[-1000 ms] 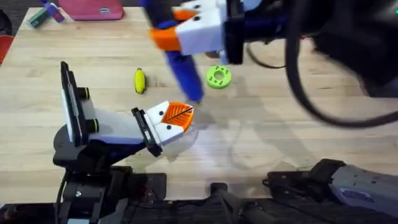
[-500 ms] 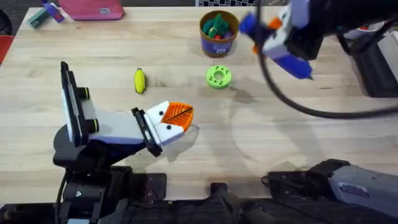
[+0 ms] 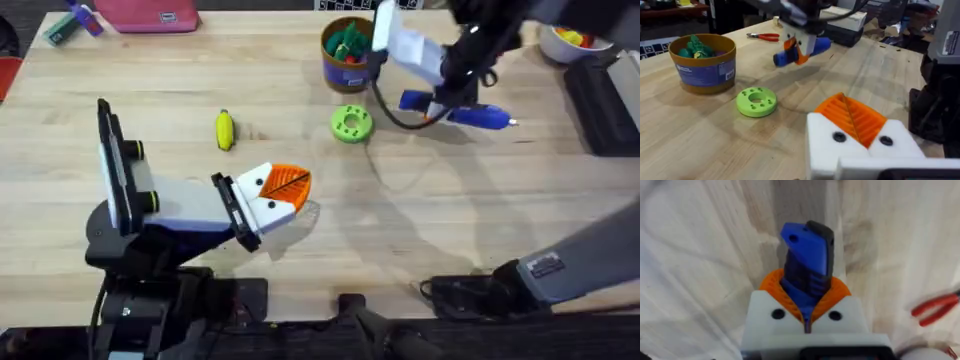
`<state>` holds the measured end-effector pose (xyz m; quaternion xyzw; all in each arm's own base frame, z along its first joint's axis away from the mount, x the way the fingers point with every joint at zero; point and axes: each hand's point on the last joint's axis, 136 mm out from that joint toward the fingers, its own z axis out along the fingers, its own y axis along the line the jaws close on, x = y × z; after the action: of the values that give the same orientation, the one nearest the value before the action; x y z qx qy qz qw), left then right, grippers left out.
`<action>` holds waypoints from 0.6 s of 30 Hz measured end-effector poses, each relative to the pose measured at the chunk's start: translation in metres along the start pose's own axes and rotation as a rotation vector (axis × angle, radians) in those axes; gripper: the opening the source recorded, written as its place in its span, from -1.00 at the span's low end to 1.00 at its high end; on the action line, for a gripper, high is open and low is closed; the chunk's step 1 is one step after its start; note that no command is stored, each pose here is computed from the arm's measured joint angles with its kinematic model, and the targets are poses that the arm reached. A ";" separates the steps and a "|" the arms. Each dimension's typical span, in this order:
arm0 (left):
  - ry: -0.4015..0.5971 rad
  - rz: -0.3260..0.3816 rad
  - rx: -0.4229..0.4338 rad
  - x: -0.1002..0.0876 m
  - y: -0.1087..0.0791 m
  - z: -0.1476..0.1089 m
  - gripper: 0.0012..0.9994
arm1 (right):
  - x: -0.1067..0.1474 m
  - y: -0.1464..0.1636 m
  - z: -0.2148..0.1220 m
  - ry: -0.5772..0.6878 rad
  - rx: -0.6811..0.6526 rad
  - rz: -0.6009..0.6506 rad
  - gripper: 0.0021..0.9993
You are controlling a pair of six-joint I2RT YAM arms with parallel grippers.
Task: Pick up the gripper from the table and insert it into the empty holder that is missing its gripper. Then pick up a screw, insert it into the mounting hole, and use the screwdriver to tighten it. Finally, clean up the table by picking up the vegetable and placing it into the bucket.
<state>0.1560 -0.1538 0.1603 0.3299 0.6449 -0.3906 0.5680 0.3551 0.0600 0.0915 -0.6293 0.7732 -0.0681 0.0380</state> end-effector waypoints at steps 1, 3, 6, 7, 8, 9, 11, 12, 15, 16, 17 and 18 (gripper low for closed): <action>0.000 0.000 0.000 0.000 0.000 0.000 -0.99 | 0.001 -0.001 0.010 0.016 -0.016 -0.006 -0.96; 0.000 0.000 0.000 0.000 0.000 0.000 -0.99 | 0.002 0.000 0.028 0.040 -0.045 -0.018 -0.96; 0.000 0.000 0.000 0.000 0.000 0.000 -0.99 | 0.002 0.002 0.046 0.062 -0.079 -0.029 -0.96; 0.000 0.000 0.000 0.000 0.000 0.000 -0.99 | 0.003 0.003 0.051 0.072 -0.090 -0.032 -0.96; 0.000 0.000 0.000 0.000 0.000 0.000 -0.99 | 0.004 0.004 0.055 0.083 -0.098 -0.035 -0.96; 0.000 0.000 0.000 0.000 0.000 0.000 -0.99 | 0.005 0.004 0.057 0.088 -0.102 -0.035 -0.95; 0.000 0.000 0.000 0.000 0.000 0.000 -0.99 | 0.006 0.004 0.056 0.093 -0.098 -0.032 -0.59; 0.000 0.000 0.000 0.000 0.000 0.000 -0.99 | 0.007 0.004 0.055 0.100 -0.098 -0.036 -0.28; 0.000 0.004 0.000 0.000 0.000 0.000 -0.89 | 0.008 -0.001 0.054 0.109 -0.074 -0.021 0.58; 0.000 0.003 0.000 0.000 0.000 0.000 -0.58 | 0.008 -0.004 0.053 0.110 -0.061 -0.001 0.85; 0.000 0.003 0.000 0.000 0.000 0.000 -0.27 | 0.007 -0.008 0.052 0.106 -0.042 0.032 0.95; 0.000 0.004 0.000 0.000 0.000 0.000 0.02 | 0.006 -0.011 0.050 0.099 -0.023 0.074 0.98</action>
<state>0.1559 -0.1538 0.1603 0.3312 0.6443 -0.3895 0.5688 0.3719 0.0492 0.0440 -0.5964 0.7977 -0.0888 -0.0047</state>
